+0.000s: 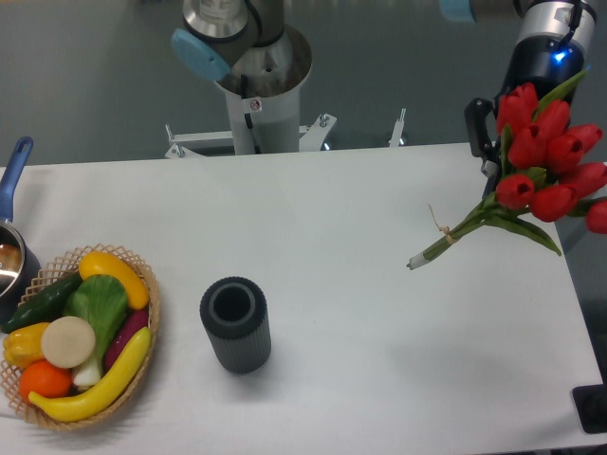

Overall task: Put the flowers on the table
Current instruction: 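Hold the red tulip bunch by the stems with the gripper, shifting slightly, then carry the tulips toward the table center and lower them onto the table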

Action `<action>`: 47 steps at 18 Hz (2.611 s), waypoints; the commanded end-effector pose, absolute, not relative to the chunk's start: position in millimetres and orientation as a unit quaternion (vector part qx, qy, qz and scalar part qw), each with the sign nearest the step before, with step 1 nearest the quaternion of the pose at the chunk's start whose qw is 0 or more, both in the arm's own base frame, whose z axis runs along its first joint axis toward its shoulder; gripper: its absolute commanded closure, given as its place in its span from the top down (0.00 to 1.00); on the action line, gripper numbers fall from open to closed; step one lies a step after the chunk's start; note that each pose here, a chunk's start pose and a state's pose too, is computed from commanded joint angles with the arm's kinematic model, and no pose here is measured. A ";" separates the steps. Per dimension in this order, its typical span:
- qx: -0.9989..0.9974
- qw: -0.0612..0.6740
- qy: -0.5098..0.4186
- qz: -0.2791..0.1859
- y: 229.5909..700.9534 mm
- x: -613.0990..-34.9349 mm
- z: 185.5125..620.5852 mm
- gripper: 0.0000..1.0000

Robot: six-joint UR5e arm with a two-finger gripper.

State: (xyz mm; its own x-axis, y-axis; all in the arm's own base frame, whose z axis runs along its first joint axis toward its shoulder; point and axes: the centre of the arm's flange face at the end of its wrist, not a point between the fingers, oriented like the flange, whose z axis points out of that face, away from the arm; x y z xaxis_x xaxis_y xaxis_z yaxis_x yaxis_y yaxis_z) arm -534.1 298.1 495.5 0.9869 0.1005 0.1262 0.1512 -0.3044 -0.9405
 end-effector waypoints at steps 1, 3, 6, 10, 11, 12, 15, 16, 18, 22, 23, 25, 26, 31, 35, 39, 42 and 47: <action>-0.807 0.584 -0.078 -0.022 298.1 -533.8 494.1 0.34; -0.808 0.584 -0.079 -0.025 298.6 -531.6 491.3 0.34; -0.808 0.583 -0.080 -0.026 299.4 -531.4 492.0 0.34; -0.808 0.583 -0.082 -0.028 300.2 -530.3 492.1 0.34; -0.808 0.583 -0.082 -0.028 300.1 -529.6 492.2 0.34; -0.808 0.583 -0.082 -0.029 300.9 -529.0 491.5 0.34; -0.809 0.583 -0.077 -0.028 303.2 -527.1 491.5 0.33; -0.809 0.582 -0.077 -0.028 303.9 -526.8 492.1 0.33; -0.810 0.581 -0.076 -0.027 305.2 -525.0 492.7 0.33; -0.833 0.546 -0.088 0.002 303.1 -527.9 491.7 0.33; -0.843 0.531 -0.089 0.013 306.4 -524.4 492.0 0.33; -0.863 0.496 -0.094 0.034 313.0 -518.1 490.3 0.33; -0.872 0.478 -0.095 0.045 317.2 -515.6 489.3 0.33; -0.917 0.373 -0.104 0.095 340.1 -503.2 473.4 0.33; -0.938 0.310 -0.093 0.121 367.4 -487.2 463.0 0.33; -0.958 0.246 -0.059 0.137 402.5 -476.6 434.9 0.33; -0.970 0.195 -0.044 0.142 425.6 -471.0 405.8 0.33; -0.988 0.045 0.003 0.150 472.8 -456.9 311.4 0.33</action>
